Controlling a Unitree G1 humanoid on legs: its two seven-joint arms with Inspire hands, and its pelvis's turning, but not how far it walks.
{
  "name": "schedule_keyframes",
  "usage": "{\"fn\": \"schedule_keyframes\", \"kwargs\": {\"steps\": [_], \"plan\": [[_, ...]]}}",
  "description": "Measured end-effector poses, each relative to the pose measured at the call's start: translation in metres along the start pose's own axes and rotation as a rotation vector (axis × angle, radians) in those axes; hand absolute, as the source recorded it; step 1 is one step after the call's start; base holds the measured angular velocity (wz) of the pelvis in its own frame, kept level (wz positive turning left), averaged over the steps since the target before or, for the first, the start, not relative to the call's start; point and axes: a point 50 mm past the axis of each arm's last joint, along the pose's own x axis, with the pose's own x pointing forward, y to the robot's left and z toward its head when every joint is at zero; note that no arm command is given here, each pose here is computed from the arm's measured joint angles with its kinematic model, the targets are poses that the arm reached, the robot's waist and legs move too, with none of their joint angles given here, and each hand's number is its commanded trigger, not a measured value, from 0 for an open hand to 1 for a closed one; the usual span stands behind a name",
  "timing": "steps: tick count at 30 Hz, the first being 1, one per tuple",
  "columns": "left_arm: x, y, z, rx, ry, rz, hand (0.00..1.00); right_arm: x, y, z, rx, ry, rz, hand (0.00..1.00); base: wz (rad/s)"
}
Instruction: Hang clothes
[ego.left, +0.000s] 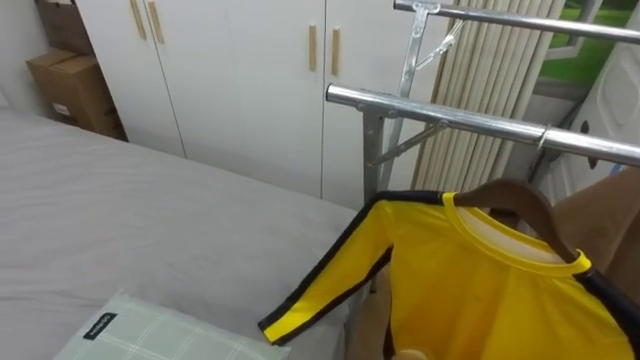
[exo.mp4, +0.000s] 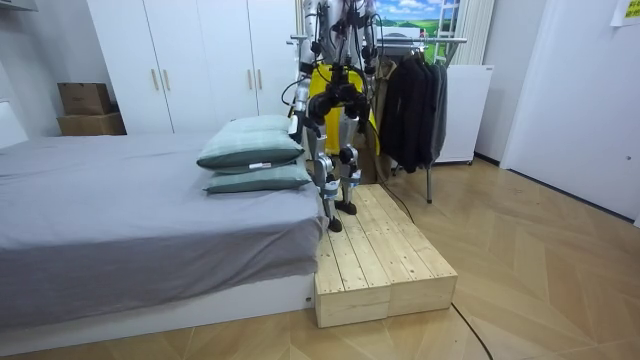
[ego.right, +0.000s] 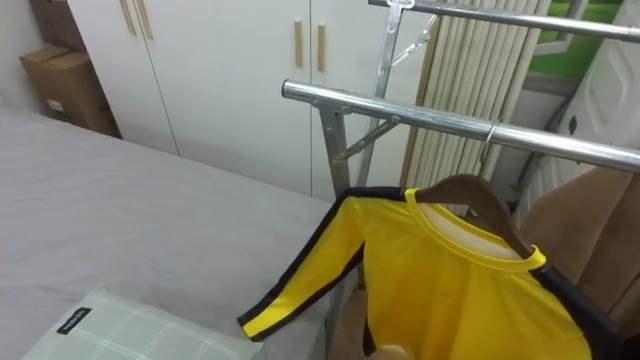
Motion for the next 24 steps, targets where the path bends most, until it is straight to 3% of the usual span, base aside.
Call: {"fn": "schedule_keyframes", "kwargs": {"steps": [10,14,18,24], "plan": [[-0.001,-0.015,0.002,0.024,-0.016,-0.032,0.00,-0.001,-0.017,0.005,-0.039,-0.009,-0.072,0.00,0.30],[-0.003,-0.020,0.020,0.037,-0.083,-0.036,0.00,-0.002,-0.022,0.006,-0.018,-0.012,-0.097,0.00,1.09],[-0.007,-0.014,0.046,0.041,-0.161,-0.020,0.00,-0.001,-0.023,0.008,-0.057,-0.006,-0.095,0.00,0.94],[-0.011,-0.013,0.060,0.051,-0.233,-0.014,0.00,-0.001,-0.021,0.007,-0.066,-0.003,-0.098,0.00,0.91]]}}
